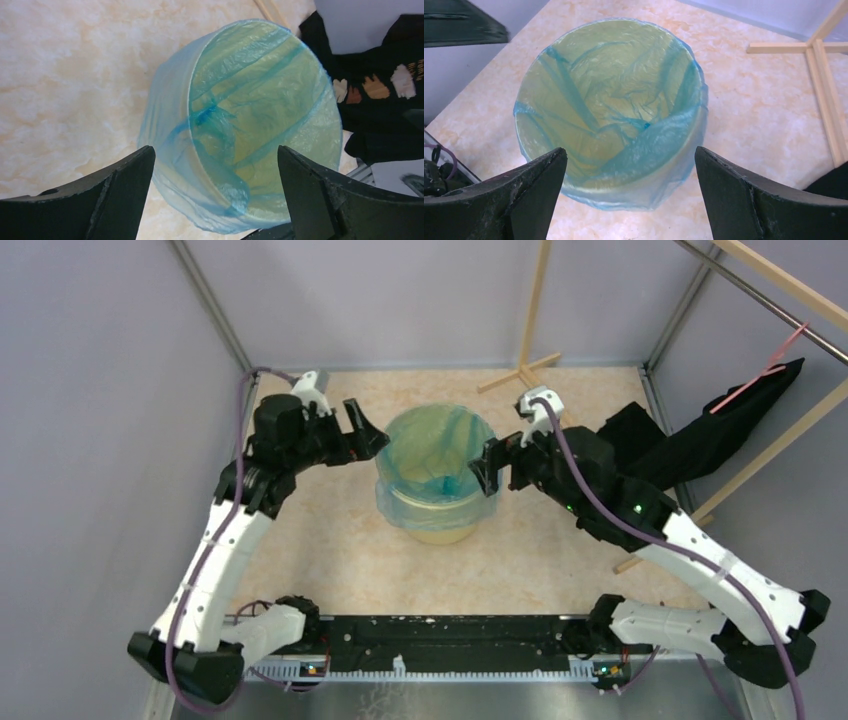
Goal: Put the trash bags into the trash bin
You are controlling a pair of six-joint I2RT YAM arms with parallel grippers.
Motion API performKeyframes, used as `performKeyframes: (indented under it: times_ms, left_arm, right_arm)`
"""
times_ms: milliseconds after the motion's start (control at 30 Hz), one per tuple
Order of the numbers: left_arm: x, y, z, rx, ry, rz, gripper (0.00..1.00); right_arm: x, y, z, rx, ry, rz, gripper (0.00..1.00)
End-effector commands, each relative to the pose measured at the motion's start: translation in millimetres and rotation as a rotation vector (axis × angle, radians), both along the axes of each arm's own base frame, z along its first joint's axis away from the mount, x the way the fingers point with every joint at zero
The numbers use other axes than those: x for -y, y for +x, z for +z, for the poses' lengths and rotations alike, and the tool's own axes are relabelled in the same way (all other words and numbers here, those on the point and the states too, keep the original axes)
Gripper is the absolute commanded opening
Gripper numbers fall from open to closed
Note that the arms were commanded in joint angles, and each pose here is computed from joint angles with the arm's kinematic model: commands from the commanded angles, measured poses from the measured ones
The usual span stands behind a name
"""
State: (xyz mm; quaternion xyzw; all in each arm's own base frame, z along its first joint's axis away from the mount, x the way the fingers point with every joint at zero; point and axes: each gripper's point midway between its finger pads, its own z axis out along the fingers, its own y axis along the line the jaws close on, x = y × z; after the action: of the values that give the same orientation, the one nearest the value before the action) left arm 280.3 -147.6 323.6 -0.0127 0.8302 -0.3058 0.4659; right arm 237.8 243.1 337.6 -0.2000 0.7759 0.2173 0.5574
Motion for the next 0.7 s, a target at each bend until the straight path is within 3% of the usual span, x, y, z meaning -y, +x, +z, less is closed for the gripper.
performKeyframes:
  times_ms: [0,300,667]
  left_arm:
    - [22,17,-14,-0.064,0.075,0.004,0.97]
    - [20,51,-56,-0.136,0.37,0.129,0.8]
    - [13,66,-69,-0.132,0.459,0.165,0.37]
  right_arm:
    - [24,-11,18,0.081,0.058,-0.031,0.99]
    - [53,-23,16,0.125,0.073,-0.073,0.99]
    - [52,-16,3,0.117,0.024,-0.094,0.99]
